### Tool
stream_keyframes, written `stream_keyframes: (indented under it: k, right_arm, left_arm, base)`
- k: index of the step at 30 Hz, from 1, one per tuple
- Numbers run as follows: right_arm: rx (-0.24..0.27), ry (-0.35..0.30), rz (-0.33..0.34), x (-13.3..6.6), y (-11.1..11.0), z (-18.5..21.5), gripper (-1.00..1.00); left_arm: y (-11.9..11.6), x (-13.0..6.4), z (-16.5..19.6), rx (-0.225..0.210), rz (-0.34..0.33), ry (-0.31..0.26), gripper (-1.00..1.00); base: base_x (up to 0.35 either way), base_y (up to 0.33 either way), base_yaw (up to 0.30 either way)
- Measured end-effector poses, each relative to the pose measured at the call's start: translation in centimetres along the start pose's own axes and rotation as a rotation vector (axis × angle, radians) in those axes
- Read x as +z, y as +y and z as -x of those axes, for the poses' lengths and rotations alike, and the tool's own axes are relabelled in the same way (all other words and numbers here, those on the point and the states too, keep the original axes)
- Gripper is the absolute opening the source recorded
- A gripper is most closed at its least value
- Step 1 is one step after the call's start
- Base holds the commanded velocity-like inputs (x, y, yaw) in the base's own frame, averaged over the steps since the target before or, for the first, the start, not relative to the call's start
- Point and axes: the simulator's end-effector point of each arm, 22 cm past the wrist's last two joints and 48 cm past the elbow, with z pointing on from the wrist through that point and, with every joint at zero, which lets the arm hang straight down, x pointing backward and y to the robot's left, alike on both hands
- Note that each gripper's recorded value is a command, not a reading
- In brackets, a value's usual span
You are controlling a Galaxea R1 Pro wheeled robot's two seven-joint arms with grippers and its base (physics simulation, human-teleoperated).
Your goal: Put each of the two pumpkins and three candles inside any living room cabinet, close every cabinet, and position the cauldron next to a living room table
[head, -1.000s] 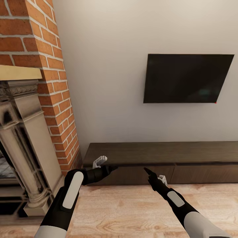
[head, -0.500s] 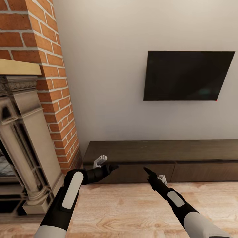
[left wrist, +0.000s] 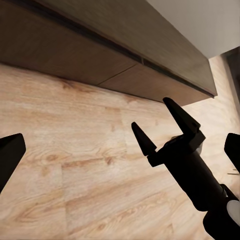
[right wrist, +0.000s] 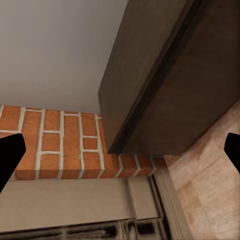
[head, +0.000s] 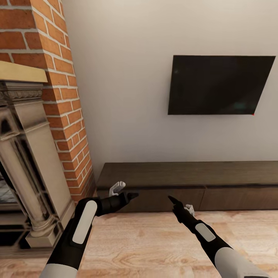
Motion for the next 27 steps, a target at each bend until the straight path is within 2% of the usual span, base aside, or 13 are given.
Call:
stream_keyframes:
  k: [9,12,15,19,27]
  right_arm:
    - [0.009,0.001,0.006,0.2,-1.6,-0.5,1.00]
    - [0.032,-0.011,0.016,0.3,-2.0,-0.3,1.00]
    - [0.075,-0.035,0.029,0.3,-2.4,0.1,1.00]
    - [0.170,-0.092,0.061,0.3,-2.6,1.2,1.00]
    - [0.251,-0.137,0.096,0.3,-3.6,1.9,1.00]
  left_arm:
    - [1.3,0.7,-1.1,0.002,0.002,0.000,1.00]
    - [1.8,0.9,-1.5,0.002,0.004,0.001,1.00]
    - [2.2,1.1,-1.9,0.002,0.002,0.001,1.00]
    - [2.7,1.4,-2.5,0.003,0.000,0.003,1.00]
    - [3.8,2.0,-3.7,0.003,-0.004,0.005,1.00]
  base:
    - [0.000,0.000,0.000]
    - [0.000,0.000,0.000]
    - [0.000,0.000,0.000]
    - [0.000,0.000,0.000]
    - [0.000,0.000,0.000]
